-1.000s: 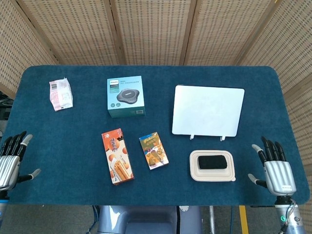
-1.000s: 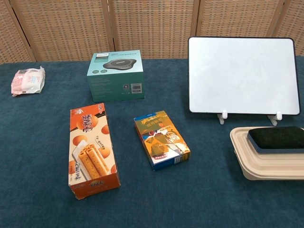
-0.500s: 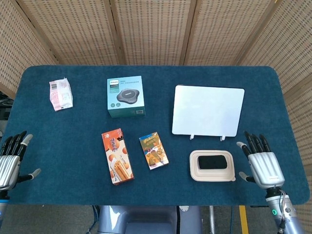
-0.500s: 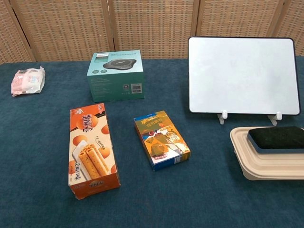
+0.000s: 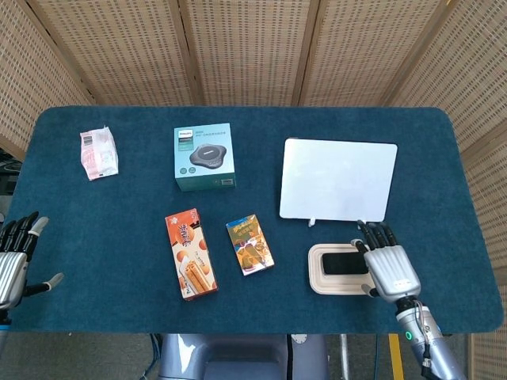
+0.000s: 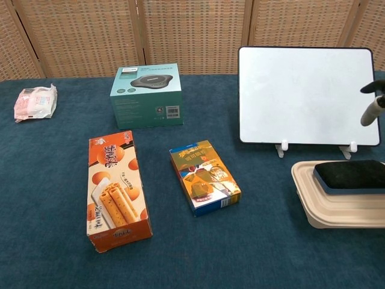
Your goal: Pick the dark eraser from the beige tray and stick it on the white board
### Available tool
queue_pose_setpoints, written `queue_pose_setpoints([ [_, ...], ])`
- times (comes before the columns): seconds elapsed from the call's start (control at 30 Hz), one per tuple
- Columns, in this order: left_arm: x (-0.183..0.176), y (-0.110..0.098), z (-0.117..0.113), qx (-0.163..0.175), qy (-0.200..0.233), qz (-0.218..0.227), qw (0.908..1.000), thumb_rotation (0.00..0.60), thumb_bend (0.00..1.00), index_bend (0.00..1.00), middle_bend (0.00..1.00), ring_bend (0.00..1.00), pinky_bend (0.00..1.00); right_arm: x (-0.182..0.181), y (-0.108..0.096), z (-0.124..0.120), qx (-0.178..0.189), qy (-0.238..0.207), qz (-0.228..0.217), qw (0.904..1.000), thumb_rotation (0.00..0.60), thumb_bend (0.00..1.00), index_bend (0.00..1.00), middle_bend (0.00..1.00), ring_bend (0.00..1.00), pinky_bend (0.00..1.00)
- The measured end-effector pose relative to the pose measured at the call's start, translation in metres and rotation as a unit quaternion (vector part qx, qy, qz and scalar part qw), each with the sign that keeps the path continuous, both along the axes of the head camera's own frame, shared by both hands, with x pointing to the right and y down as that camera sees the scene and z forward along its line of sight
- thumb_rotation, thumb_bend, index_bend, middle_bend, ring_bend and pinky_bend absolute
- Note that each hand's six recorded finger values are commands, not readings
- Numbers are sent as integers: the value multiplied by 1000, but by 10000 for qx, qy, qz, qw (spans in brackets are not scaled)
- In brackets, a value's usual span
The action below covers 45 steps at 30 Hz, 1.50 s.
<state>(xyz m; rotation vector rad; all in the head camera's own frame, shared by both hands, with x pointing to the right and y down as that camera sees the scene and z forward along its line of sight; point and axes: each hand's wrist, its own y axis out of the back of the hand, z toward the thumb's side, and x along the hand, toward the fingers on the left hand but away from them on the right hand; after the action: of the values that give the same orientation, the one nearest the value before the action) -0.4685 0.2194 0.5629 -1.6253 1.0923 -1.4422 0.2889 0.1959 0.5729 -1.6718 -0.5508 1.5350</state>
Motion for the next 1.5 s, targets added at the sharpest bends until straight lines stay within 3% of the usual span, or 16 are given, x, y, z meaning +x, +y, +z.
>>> queue_pose_setpoints([
  [0.63, 2, 1, 4, -67, -5, 43, 10000, 600, 136, 0, 0, 0, 0, -25, -4, 31, -271, 92, -18, 9996, 600, 48, 272, 0, 0, 0],
  [1.5, 6, 3, 6, -109, -10, 121, 9999, 600, 136, 0, 0, 0, 0, -37, -16, 43, -556, 833, -361, 9943, 600, 53, 302, 0, 0, 0],
])
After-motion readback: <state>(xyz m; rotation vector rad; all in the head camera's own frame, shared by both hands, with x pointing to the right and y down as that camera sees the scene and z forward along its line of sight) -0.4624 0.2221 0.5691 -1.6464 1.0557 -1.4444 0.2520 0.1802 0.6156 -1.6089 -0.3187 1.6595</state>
